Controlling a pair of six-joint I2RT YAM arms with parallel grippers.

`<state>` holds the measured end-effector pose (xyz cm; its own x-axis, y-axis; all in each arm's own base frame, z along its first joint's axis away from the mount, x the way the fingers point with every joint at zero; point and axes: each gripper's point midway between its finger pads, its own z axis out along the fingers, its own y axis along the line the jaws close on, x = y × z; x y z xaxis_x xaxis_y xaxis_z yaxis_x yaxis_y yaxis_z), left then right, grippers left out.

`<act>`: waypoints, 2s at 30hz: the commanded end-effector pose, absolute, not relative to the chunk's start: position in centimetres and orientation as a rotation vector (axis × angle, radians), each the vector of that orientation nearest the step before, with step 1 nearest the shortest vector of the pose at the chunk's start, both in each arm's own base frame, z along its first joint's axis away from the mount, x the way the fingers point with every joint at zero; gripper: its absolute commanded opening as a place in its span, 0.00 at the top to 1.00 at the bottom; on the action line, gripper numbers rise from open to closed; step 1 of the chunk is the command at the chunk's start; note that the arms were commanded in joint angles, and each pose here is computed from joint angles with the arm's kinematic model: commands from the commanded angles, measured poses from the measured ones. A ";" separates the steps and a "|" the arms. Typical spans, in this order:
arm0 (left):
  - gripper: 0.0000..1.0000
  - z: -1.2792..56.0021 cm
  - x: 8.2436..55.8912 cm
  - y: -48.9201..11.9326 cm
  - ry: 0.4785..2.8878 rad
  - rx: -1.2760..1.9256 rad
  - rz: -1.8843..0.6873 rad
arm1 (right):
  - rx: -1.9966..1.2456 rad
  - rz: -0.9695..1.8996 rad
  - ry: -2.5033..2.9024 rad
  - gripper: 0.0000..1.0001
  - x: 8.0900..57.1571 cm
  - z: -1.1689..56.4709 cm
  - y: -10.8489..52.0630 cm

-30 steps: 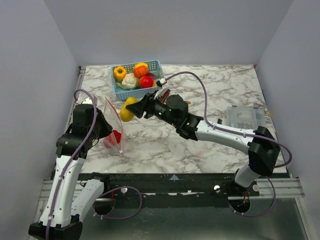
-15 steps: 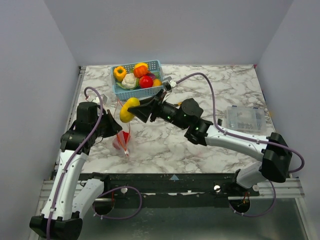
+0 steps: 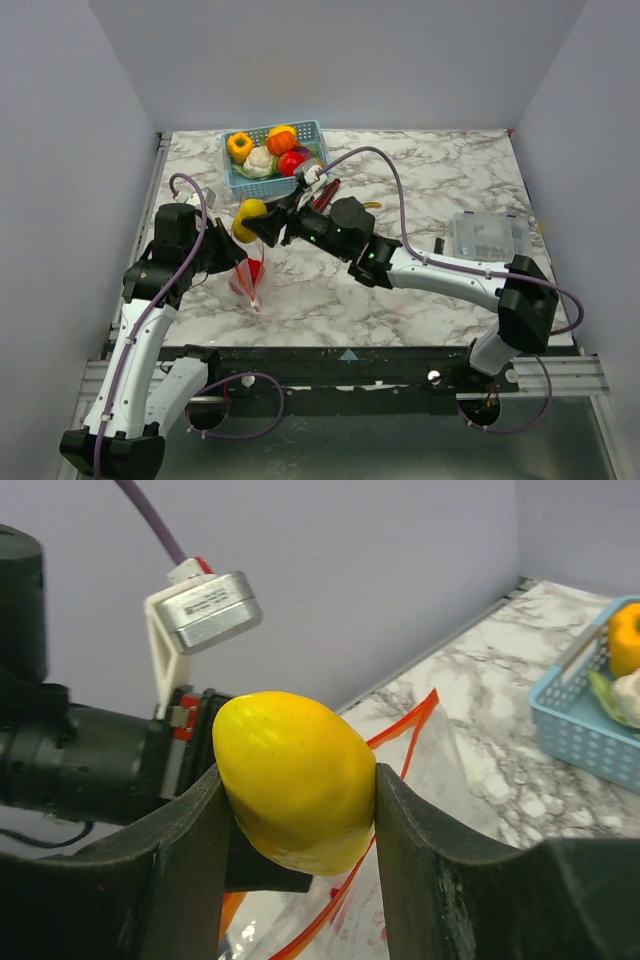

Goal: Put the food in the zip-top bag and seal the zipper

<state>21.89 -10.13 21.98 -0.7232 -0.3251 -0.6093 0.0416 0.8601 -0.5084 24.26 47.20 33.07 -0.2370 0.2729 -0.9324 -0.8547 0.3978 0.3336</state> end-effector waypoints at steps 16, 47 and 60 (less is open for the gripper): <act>1.00 23.9 22.1 -9.2 2.228 -0.244 -0.605 | -0.476 0.702 1.481 0.46 28.3 31.3 48.8; 1.00 22.0 23.0 -4.8 2.187 -0.381 -0.318 | -0.194 0.718 1.484 0.17 30.4 37.6 46.9; 1.00 21.5 24.3 -3.9 2.172 -0.384 -0.248 | -0.124 0.584 1.518 0.17 39.9 34.7 45.8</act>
<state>23.45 -5.09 21.86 -0.5871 -0.3718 -0.7191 -0.1489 0.9227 -0.3556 36.11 46.48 37.98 -0.0354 0.3396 -0.9399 -0.4988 0.8090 0.3111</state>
